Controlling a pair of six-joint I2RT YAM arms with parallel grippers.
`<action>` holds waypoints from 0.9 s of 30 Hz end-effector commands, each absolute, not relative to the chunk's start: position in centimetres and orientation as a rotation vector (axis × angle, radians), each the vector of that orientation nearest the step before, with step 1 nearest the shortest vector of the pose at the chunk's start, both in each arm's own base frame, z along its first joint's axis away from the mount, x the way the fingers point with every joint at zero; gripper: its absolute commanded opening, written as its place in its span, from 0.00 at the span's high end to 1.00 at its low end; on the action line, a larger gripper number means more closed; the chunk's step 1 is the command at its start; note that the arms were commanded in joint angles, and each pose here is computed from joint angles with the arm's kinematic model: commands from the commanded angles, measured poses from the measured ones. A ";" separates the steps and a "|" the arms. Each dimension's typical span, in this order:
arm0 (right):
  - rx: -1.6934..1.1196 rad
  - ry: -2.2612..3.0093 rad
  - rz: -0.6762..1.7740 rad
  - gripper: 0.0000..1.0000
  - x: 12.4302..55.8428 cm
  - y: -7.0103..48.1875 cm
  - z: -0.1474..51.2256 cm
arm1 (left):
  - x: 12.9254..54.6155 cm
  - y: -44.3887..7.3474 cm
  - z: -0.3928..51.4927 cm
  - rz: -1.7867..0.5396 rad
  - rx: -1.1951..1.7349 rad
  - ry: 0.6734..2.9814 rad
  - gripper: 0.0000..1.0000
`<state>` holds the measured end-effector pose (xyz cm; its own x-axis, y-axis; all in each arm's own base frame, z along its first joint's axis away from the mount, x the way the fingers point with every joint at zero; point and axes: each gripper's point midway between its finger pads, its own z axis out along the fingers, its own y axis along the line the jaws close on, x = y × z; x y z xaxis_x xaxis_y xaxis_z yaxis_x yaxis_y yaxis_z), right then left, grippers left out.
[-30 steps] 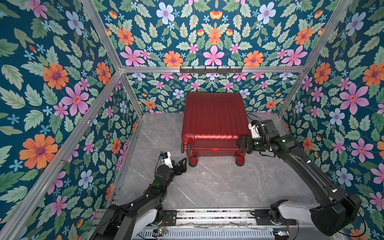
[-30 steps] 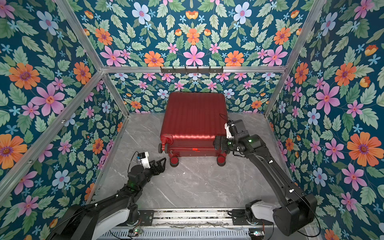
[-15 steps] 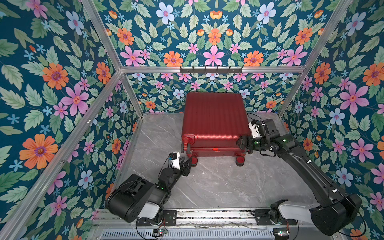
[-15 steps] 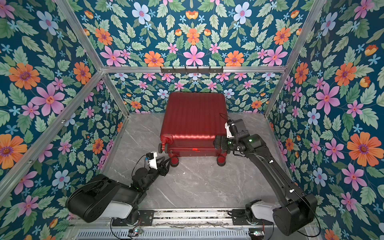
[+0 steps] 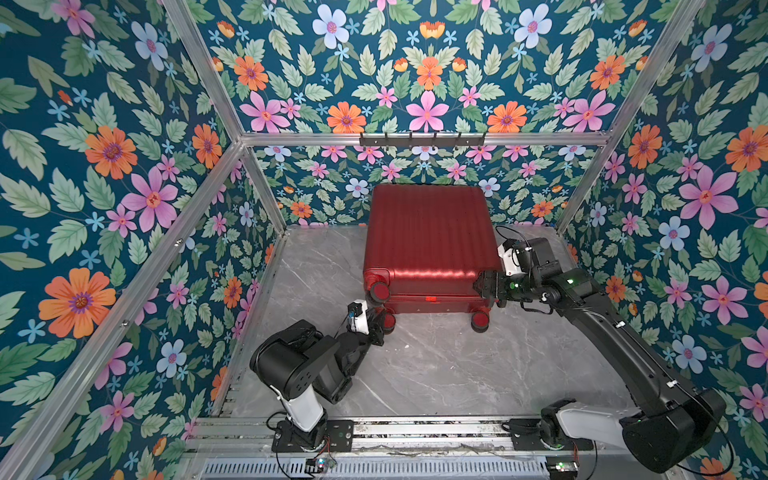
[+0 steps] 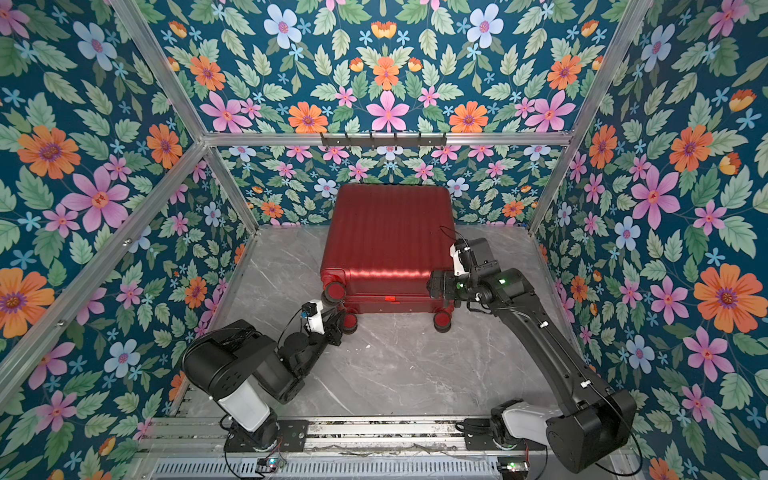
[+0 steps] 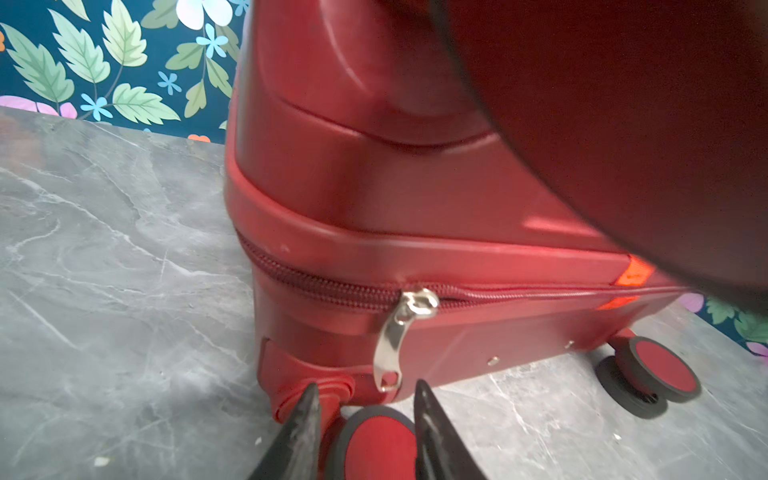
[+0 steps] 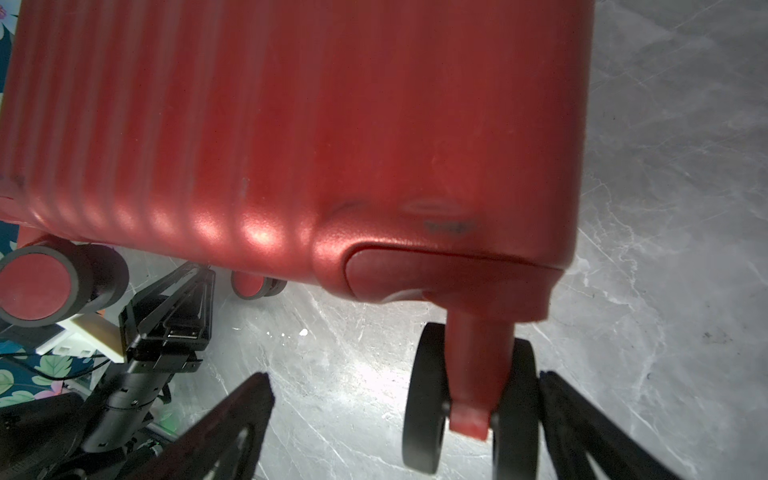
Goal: Pack the luggage
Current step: 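Lower the left gripper to the silver zipper pull while the right braces the wheel, then grasp the zipper pull with the left gripper and hold it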
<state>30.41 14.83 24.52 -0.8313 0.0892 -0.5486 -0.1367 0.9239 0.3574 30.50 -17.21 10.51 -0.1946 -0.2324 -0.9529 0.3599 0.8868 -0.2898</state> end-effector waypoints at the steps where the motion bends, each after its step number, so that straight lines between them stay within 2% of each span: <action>1: -0.055 2.462 0.575 0.01 30.5 15.6 25.5 | 31.3 -17.2 11.5 -0.526 0.071 1.635 0.65; 5: -0.060 2.464 0.572 0.01 30.5 15.6 25.5 | 31.9 -18.2 11.4 -0.562 0.078 1.638 0.68; 14: -0.061 2.469 0.579 0.01 30.4 15.6 25.4 | 32.6 -19.3 11.3 -0.594 0.089 1.635 0.70; 27: -0.058 2.481 0.593 0.01 30.1 15.8 25.1 | 32.9 -19.2 12.9 -0.605 0.062 1.591 0.90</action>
<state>30.17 15.03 24.57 -0.8331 0.0874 -0.5462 -0.1459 0.9177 0.3695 32.73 -19.26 9.86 -0.2279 -0.2636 -0.9373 0.3621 0.8707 -0.3329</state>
